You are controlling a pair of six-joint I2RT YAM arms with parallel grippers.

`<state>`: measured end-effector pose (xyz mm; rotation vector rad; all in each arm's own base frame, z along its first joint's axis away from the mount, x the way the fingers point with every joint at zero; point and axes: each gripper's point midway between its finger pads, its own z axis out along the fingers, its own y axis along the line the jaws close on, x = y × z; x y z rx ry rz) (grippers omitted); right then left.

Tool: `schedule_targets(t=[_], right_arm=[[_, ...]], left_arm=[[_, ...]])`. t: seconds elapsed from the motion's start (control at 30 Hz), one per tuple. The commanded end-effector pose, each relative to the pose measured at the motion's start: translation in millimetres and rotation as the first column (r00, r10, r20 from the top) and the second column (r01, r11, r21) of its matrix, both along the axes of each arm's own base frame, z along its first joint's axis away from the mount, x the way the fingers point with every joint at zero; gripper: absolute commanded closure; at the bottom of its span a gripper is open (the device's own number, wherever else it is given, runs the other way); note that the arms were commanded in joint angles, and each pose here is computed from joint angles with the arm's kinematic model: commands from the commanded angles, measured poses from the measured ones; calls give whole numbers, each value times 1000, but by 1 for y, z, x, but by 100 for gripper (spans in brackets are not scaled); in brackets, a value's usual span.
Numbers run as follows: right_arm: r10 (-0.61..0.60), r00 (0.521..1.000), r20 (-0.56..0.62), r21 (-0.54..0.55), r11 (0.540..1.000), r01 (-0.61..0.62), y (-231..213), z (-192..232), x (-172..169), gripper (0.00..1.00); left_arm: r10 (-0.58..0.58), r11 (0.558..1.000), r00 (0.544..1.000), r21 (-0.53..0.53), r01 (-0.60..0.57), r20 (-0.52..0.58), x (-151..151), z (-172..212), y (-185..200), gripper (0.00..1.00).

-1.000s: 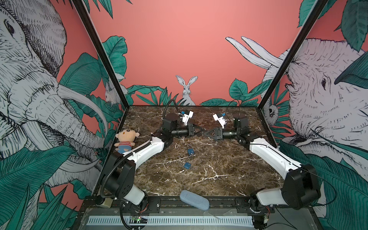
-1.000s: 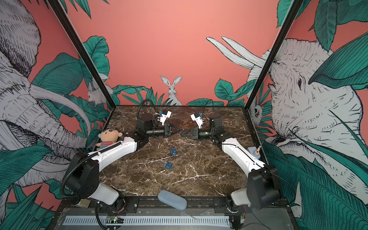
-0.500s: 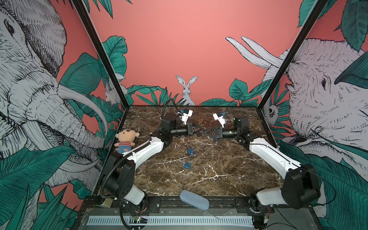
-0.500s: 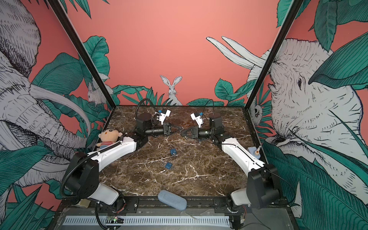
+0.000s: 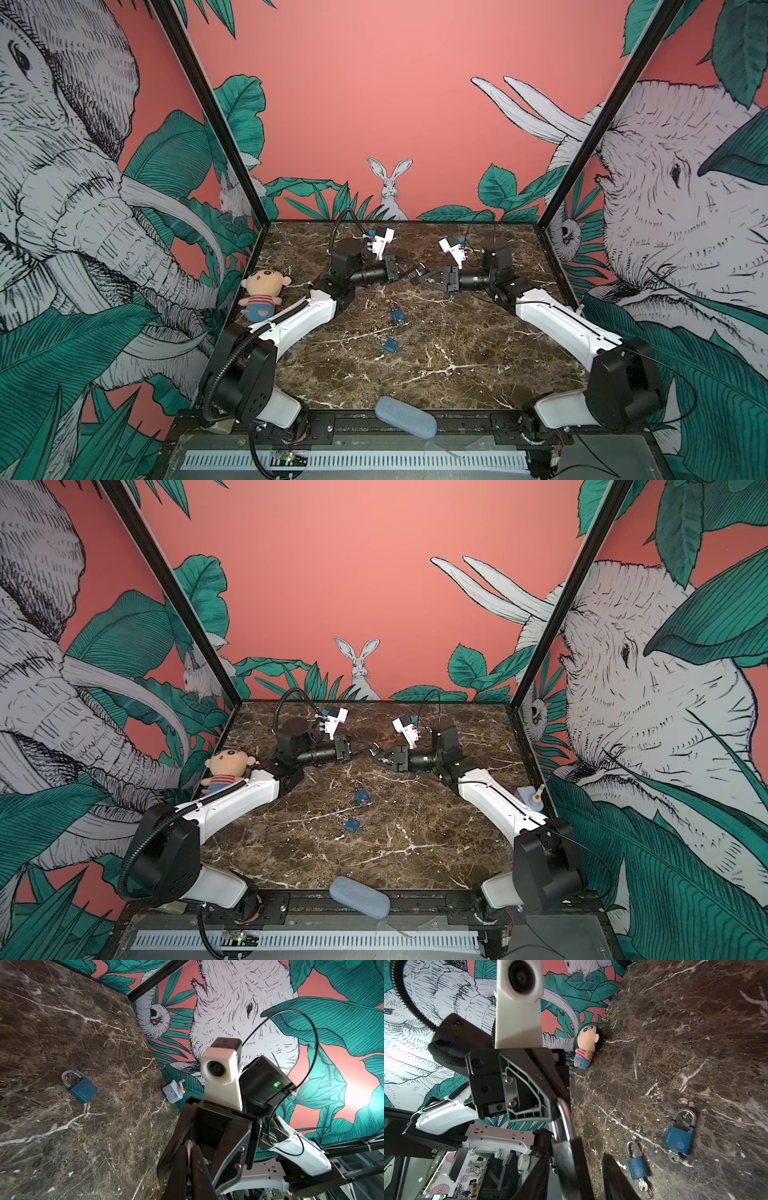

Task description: Lock with the key

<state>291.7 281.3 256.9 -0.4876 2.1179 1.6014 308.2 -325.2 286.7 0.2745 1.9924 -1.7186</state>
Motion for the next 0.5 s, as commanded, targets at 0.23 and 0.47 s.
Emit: schedule_targets(t=[0.23,0.47], right_arm=[[-58,994,97,39,998,54,-17,24,0,60],[-64,992,108,67,996,56,-15,31,7,68]], left_arm=[[67,994,992,-87,-58,105,8,47,17,100],[69,994,992,-92,-59,109,7,52,19,100]])
